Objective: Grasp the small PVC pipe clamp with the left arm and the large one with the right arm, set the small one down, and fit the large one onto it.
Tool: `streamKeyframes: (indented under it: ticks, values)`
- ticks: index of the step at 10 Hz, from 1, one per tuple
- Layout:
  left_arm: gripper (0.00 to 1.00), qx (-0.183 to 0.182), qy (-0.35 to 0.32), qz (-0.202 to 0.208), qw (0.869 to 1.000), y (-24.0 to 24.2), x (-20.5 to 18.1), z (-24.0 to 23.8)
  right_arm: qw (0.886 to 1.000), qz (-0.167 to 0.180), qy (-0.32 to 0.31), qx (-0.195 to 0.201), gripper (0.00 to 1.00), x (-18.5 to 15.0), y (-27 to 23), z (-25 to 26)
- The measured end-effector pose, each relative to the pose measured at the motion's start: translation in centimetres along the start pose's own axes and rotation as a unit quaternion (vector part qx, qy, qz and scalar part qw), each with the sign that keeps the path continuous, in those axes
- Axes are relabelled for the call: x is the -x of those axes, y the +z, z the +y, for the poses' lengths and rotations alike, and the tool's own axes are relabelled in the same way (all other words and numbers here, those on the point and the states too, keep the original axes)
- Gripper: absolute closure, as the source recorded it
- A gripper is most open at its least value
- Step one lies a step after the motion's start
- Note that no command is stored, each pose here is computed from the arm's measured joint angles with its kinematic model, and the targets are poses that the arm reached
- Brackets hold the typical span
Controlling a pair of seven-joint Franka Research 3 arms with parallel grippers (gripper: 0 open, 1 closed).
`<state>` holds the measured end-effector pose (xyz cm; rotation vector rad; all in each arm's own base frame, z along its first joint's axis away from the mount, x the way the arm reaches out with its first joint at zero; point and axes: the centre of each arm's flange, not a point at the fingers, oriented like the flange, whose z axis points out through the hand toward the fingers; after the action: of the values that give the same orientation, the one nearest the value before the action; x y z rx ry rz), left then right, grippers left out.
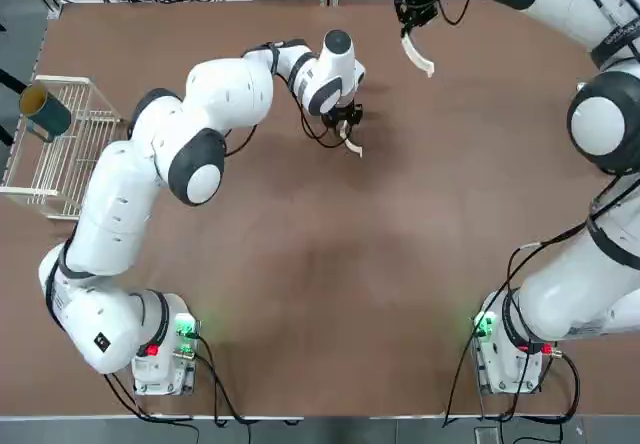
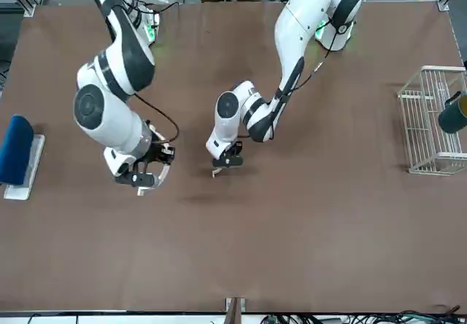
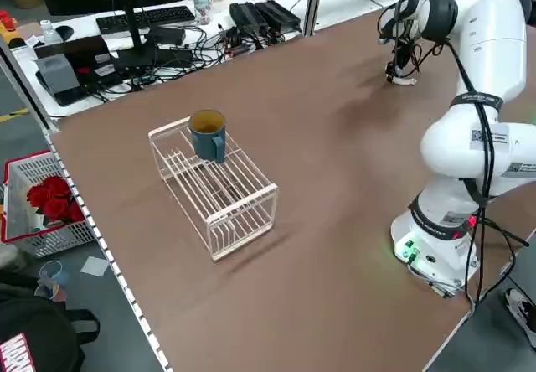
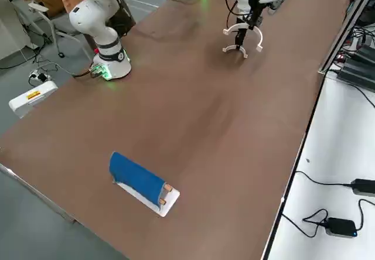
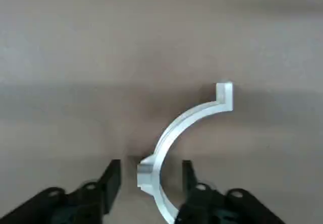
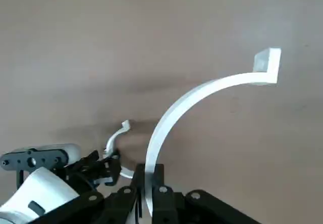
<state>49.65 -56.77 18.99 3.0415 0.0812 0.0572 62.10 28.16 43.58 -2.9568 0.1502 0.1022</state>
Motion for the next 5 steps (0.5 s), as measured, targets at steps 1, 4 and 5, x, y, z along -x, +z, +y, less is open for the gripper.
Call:
streamKeyframes:
  ticks: [1, 4, 5]
  values:
    - [0.23, 0.008, -0.003, 0.009, 1.0, -1.5, -0.8, 0.2, 1.0, 0.001, -0.002, -0.006, 0.91, 0.1, 1.0, -1.1]
    - [0.05, 0.0, -0.035, 0.022, 0.999, -11.9, -7.4, -4.5, 1.0, 0.002, -0.005, -0.02, 0.91, 0.9, 4.0, -4.3]
    - [0.05, -0.014, -0.032, 0.018, 0.999, -14.9, -9.6, -7.6, 1.0, -0.001, -0.009, -0.022, 0.91, 1.2, 4.9, -5.0]
